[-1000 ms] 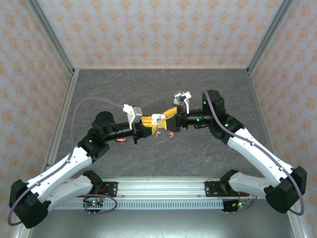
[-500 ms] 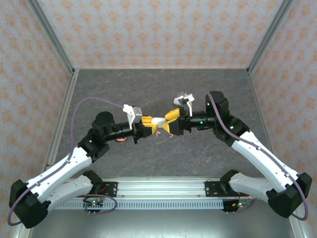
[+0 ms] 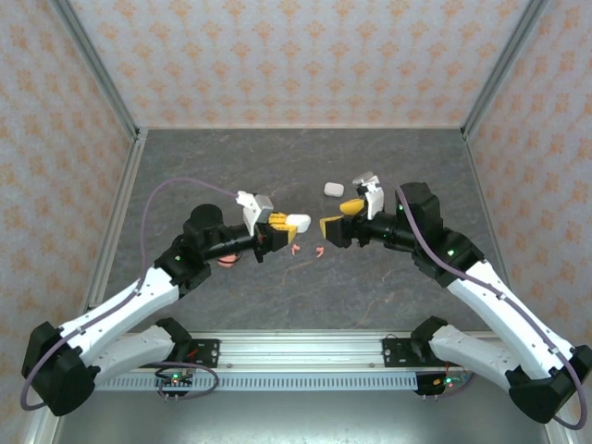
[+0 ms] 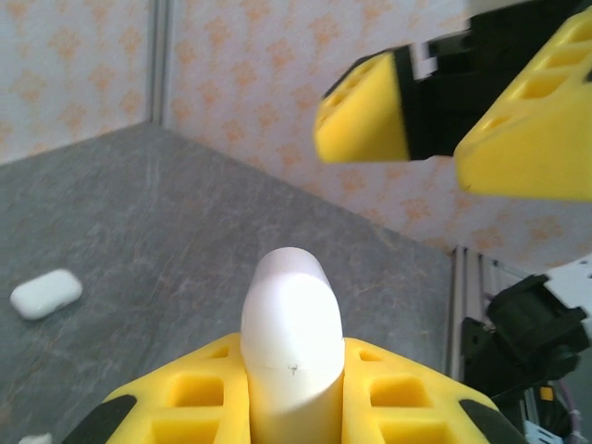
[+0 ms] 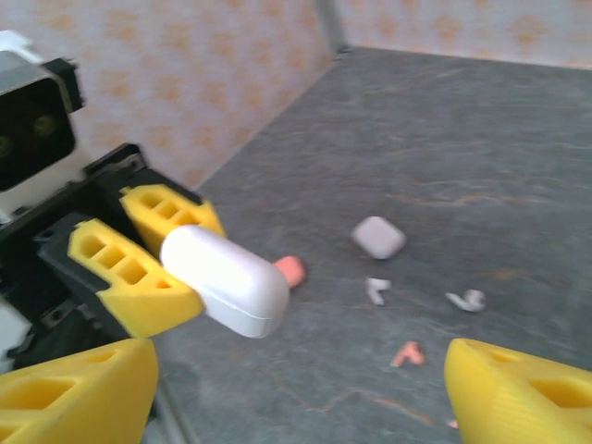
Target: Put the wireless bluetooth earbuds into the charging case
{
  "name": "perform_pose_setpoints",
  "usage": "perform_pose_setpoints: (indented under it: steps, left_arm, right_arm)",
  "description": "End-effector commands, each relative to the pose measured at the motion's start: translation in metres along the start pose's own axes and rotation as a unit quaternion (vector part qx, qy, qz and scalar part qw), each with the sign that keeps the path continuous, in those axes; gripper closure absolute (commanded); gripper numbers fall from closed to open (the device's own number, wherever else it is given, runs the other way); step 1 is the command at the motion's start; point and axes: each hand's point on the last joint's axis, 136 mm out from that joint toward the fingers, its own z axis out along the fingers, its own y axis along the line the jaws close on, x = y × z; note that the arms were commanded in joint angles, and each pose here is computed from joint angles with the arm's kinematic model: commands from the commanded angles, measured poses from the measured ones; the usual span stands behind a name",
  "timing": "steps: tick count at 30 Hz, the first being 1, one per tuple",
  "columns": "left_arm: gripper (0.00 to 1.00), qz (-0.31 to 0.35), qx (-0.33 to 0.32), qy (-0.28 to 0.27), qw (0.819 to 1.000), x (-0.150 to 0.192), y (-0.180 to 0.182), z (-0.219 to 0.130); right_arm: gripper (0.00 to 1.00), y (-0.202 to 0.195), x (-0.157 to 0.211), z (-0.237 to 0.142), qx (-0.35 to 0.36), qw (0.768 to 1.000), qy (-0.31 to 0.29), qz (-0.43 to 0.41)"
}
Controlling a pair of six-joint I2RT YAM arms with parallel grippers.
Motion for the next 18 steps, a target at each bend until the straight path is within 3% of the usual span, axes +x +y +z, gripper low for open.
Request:
perform_pose_setpoints:
  steps: [1,3,7,13,18]
  left_arm:
    - [1.0,-0.019,-0.044,0.014,0.999,-0.004,0.023,0.016]
    - [1.0,-0.045,-0.053,0.038,0.997,0.005,0.035,0.034]
    - [1.0,-0.112,-0.102,0.073,0.986,0.025,0.071,0.068]
    - [1.0,-0.176,-0.111,0.11,0.972,0.059,0.101,0.117]
    - [1.0,-0.218,-0.118,0.135,0.959,0.08,0.118,0.146]
  right_arm:
    - [0.15,-0.055,0.014,-0.003,0.147,0.988,-0.009,0.036]
    - [0.1,-0.078,0.021,-0.005,0.201,0.977,-0.02,0.062]
    - [0.01,-0.1,0.035,-0.005,0.242,0.963,-0.049,0.11]
    - [0.01,-0.113,0.042,-0.01,0.262,0.952,-0.081,0.135]
    - [0.01,-0.12,0.049,-0.011,0.278,0.95,-0.073,0.126]
